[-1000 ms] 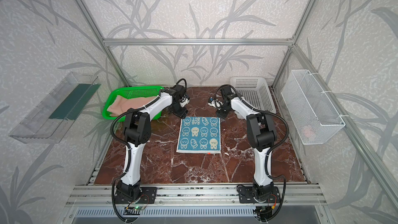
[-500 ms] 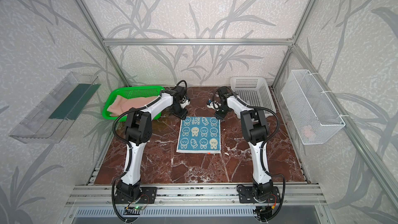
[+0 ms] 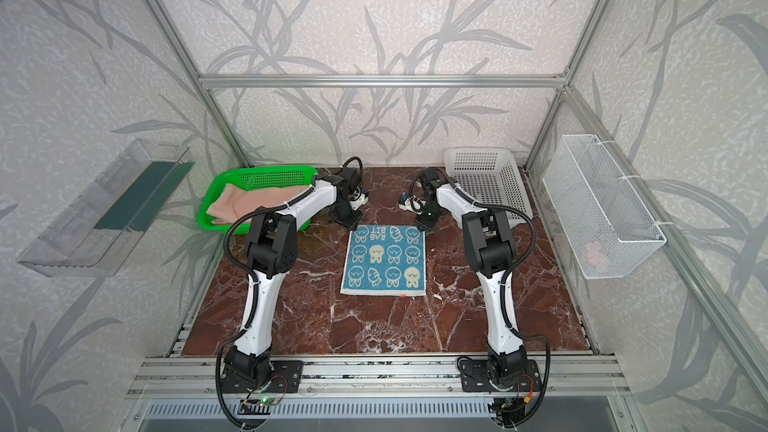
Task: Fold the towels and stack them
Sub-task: 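Grasp the far edge of the folded towel with both grippers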
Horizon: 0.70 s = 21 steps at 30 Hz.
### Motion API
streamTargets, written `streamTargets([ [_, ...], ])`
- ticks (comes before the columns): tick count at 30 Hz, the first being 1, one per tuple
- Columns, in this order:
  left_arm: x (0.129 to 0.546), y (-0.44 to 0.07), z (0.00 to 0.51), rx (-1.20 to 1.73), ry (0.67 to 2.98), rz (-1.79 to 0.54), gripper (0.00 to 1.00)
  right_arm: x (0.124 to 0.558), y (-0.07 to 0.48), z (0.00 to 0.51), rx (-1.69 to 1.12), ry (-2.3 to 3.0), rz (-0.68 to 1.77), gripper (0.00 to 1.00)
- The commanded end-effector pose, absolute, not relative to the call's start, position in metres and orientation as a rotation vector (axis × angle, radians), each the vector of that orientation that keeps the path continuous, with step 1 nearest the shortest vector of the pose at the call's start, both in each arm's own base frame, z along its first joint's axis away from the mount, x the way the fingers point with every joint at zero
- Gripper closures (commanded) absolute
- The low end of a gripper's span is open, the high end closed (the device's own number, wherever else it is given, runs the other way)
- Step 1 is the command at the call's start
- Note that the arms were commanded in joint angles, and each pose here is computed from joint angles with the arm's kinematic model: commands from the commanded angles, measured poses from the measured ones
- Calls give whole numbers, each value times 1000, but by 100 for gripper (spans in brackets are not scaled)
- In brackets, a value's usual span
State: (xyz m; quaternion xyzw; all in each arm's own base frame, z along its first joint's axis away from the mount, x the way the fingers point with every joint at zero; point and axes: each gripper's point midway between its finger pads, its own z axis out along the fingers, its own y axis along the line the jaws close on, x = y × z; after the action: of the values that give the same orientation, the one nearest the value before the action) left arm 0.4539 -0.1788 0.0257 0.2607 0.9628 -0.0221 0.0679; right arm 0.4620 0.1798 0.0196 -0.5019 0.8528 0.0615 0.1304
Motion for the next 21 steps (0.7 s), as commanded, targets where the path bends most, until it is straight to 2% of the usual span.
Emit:
streamTargets([
  [1,450,-173,16,802,2945,-43,65,446,174,0,-1539,2539,203,65],
  [14,444,-170,0,806,3002,-26,77,437,171,-7,-1614,2560,199,86],
  [16,442,-169,-4,812,3018,-26,81,437,170,-8,-1619,2562,195,88],
  [18,440,-169,-8,820,3036,-28,96,436,170,-8,-1624,2563,194,91],
  [19,439,-169,-10,826,3050,-29,100,436,170,-8,-1623,2560,193,92],
  [21,436,-168,-13,833,3075,-26,100,437,170,-8,-1623,2559,192,95],
])
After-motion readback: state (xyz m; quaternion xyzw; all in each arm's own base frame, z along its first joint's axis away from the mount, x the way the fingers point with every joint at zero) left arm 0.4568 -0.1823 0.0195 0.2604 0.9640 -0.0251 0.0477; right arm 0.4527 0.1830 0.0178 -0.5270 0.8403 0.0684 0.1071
